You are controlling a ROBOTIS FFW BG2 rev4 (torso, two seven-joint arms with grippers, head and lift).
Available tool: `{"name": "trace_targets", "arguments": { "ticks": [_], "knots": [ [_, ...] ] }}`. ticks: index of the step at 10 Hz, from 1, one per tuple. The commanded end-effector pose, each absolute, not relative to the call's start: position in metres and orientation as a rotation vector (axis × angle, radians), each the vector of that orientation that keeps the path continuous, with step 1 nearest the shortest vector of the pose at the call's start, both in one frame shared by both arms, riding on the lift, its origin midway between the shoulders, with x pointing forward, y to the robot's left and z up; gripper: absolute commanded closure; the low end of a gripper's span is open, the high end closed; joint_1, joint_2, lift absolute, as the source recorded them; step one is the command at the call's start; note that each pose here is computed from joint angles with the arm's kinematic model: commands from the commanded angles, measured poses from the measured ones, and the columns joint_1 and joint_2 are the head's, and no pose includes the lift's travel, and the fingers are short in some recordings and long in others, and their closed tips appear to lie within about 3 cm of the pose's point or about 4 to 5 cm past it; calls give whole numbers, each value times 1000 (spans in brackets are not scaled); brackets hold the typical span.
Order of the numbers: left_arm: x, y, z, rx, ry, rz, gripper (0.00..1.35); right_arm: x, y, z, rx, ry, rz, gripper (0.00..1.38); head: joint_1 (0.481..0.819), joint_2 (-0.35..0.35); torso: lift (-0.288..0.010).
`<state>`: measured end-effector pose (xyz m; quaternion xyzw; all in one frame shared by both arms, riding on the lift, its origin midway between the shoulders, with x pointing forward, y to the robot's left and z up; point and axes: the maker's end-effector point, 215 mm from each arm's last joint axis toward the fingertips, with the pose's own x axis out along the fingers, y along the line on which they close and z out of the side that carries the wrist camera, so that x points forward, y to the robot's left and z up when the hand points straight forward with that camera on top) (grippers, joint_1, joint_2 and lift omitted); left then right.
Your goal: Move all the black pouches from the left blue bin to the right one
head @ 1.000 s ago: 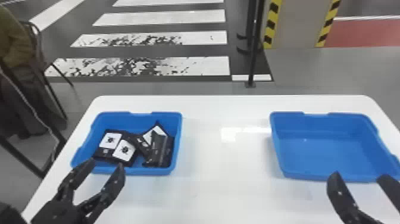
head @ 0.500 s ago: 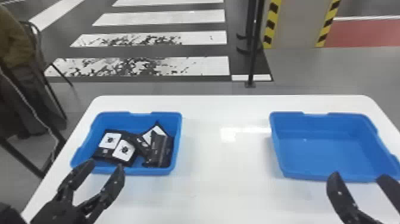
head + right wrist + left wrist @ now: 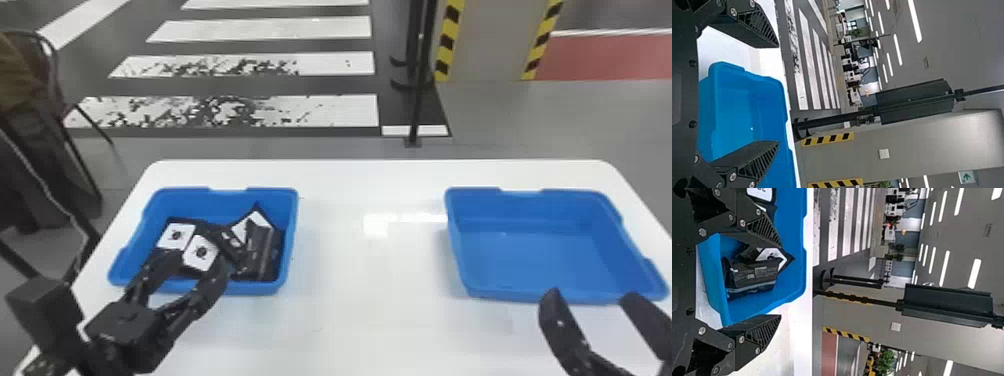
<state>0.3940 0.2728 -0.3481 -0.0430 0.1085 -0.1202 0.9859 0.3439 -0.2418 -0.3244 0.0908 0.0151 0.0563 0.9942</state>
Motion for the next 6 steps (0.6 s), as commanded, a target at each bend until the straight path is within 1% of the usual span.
{"name": "trace_targets", "arguments": {
  "ticks": [1, 2, 4, 6],
  "knots": [
    [416, 276, -352, -90, 272, -235, 440, 345, -241, -325, 185, 30, 114, 154, 695, 51, -140],
    [426, 283, -362, -88, 330, -209, 440, 345, -241, -324, 185, 28, 114, 154, 695, 47, -140],
    [451, 287, -400, -124, 483, -200, 440, 346, -242, -328, 192, 32, 112, 154, 695, 64, -140],
    [472, 262, -428, -169, 591, -269, 440, 347, -242, -328, 196, 31, 111, 154, 695, 58, -140]
  ]
}}
